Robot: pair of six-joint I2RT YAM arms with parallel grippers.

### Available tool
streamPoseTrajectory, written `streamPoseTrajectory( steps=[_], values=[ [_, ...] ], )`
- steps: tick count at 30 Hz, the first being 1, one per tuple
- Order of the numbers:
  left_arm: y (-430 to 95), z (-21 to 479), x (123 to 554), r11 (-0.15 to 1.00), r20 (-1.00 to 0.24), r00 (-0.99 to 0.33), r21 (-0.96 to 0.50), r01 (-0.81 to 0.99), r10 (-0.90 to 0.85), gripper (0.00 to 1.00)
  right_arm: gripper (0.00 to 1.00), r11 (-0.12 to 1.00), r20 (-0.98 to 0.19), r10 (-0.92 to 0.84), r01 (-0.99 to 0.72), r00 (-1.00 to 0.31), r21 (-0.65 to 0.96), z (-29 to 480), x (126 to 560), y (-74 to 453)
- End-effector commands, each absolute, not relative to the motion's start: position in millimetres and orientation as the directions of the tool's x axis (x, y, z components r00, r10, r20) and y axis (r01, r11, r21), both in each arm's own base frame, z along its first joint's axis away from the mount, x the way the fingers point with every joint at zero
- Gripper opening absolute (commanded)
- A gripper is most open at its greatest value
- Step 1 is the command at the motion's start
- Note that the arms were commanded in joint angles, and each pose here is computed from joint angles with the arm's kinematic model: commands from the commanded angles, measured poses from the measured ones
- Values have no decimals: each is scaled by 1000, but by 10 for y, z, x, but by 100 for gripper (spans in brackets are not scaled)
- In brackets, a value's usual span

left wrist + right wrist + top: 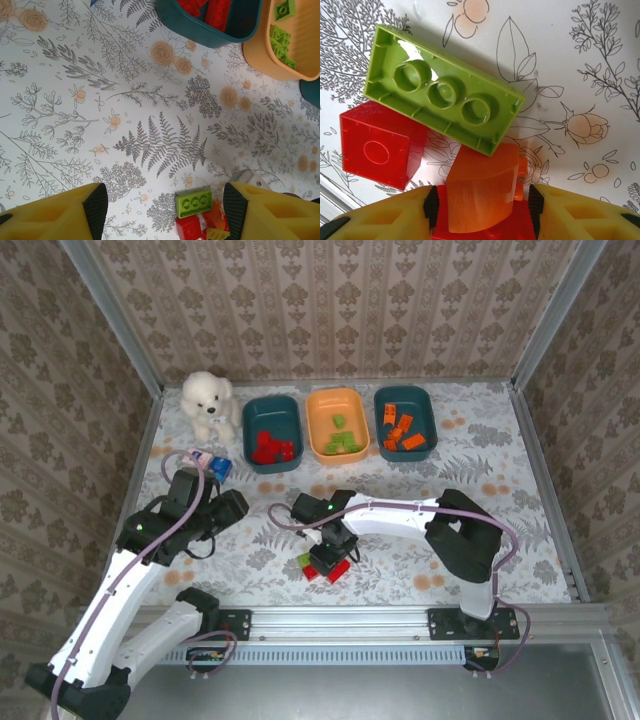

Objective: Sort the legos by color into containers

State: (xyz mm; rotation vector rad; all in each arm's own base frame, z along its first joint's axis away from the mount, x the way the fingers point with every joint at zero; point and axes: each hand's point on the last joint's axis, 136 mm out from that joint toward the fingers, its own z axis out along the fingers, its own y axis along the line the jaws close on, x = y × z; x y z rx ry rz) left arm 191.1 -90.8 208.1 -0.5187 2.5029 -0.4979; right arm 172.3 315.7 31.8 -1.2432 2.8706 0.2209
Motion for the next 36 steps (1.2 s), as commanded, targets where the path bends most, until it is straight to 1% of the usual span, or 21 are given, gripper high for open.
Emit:
streamPoseTrajectory(
  steps=[1, 10, 12, 15, 17, 19, 23, 26, 29, 32, 36],
  values=[
    [-881, 2074, 1868, 855, -417, -783, -442, -270, -462, 66, 52, 673, -33, -731, -728, -682, 128, 233, 1686, 3156],
    [-906, 2077, 1885, 853, -415, -783, -451, -264, -462, 65, 46, 696, 2, -715, -711, -699, 101, 82, 1717, 3142],
    [-914, 2076, 1890, 853, -415, -784, -452, -262, -461, 65, 43, 698, -6, -713, -710, -701, 93, 83, 1738, 3145],
    [-931, 2068, 1897, 851, -412, -787, -456, -259, -460, 65, 35, 697, -23, -713, -712, -701, 83, 119, 1776, 3162],
    [-939, 2071, 1901, 850, -411, -787, -459, -257, -460, 65, 30, 699, -46, -710, -711, -703, 74, 189, 1809, 3168],
    [-953, 2076, 1909, 851, -412, -788, -462, -251, -457, 65, 28, 703, -75, -705, -708, -706, 59, 296, 1852, 3160],
    [-1044, 2125, 1955, 851, -422, -797, -482, -208, -433, 65, 26, 742, -149, -658, -669, -738, 41, 639, 2009, 3057],
    [-1219, 2181, 2021, 861, -444, -815, -493, -125, -372, 65, 26, 790, -219, -586, -610, -780, 56, 966, 2234, 2896],
    [-1415, 2213, 2081, 873, -467, -830, -485, -48, -305, 65, 25, 845, -288, -491, -530, -822, 73, 1292, 2587, 2663],
    [-1625, 2225, 2140, 880, -481, -842, -475, 18, -243, 65, 24, 906, -366, -356, -414, -860, 92, 1575, 3089, 2340],
    [-1881, 2219, 2231, 878, -485, -855, -471, 80, -183, 65, 24, 967, -430, -137, -214, -892, 136, 1717, 3822, 1863]
  ],
)
